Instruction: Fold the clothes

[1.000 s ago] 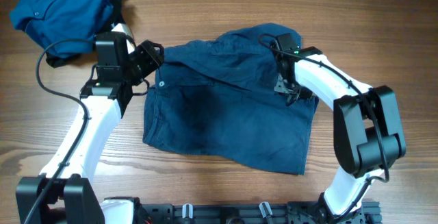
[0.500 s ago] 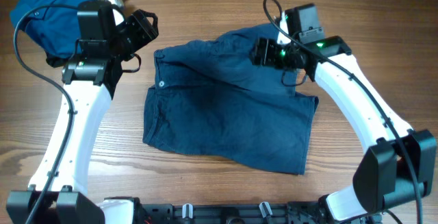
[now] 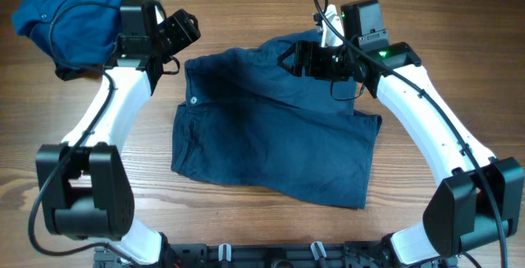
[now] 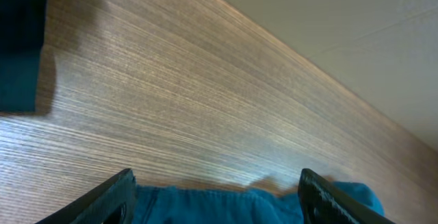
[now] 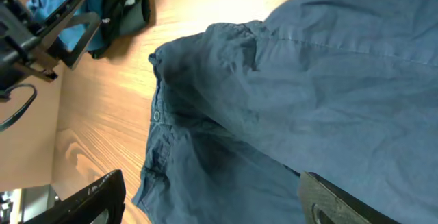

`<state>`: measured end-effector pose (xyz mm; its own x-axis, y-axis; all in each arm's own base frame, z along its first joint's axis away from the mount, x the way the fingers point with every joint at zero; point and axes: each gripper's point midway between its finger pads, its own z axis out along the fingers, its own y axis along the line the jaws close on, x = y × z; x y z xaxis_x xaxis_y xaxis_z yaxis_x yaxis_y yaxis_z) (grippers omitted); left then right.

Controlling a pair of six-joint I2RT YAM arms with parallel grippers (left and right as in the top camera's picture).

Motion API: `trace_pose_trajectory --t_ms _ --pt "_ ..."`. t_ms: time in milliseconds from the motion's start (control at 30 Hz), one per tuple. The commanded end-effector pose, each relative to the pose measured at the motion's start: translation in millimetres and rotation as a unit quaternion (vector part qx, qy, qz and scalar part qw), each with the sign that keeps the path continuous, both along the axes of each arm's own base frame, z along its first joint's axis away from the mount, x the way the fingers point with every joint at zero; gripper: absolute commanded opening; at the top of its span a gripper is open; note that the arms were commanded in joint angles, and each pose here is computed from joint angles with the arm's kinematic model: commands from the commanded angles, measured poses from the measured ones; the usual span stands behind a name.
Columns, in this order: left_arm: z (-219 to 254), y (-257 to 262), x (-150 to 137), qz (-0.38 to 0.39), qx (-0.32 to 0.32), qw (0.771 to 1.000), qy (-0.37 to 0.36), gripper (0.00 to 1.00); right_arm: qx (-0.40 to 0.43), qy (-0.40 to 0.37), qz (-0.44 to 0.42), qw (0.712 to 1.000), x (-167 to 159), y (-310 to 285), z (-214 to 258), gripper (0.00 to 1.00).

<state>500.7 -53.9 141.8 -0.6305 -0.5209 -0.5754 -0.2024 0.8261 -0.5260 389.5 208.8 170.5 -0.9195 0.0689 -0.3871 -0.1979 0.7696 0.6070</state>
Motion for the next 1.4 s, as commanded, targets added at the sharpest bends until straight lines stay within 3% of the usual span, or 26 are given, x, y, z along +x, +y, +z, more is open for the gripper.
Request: trace_pose_trajectory --t_ms 0,67,200,333,533,800,933,1000,1367 --pt "-23 -9 1 -0.026 -0.007 0.999 0.025 0.76 -0.026 0.030 0.029 0.999 -15 16 -28 0.64" --pt "-30 -9 -1 -0.027 -0.007 0.999 0.034 0.80 -0.036 0.043 0.052 0.997 -28 30 -37 0.52" --pt "-29 -5 0 -0.023 -0.007 0.999 0.032 0.83 -0.067 0.062 0.101 0.991 -60 64 -55 0.46" --pt "-33 6 -2 -0.009 -0.001 0.999 0.044 0.86 -0.148 0.078 0.115 0.979 -95 84 -81 0.42" --pt "-37 42 -3 0.037 0.006 0.998 0.054 0.85 -0.168 0.136 0.120 0.969 -132 111 -111 0.15" --pt "-45 90 -13 0.099 -0.023 0.992 0.082 0.91 -0.161 0.184 0.148 0.958 -163 134 -136 0.04" --pt "-50 99 -20 0.109 -0.024 0.989 0.098 0.92 -0.172 0.200 0.149 0.953 -171 135 -147 0.04" --pt "-52 99 -22 0.110 -0.024 0.988 0.103 1.00 -0.172 0.214 0.155 0.949 -178 137 -154 0.04" --pt "-54 99 -25 0.110 -0.025 0.988 0.110 0.99 -0.202 0.265 0.171 0.927 -208 128 -165 0.04"
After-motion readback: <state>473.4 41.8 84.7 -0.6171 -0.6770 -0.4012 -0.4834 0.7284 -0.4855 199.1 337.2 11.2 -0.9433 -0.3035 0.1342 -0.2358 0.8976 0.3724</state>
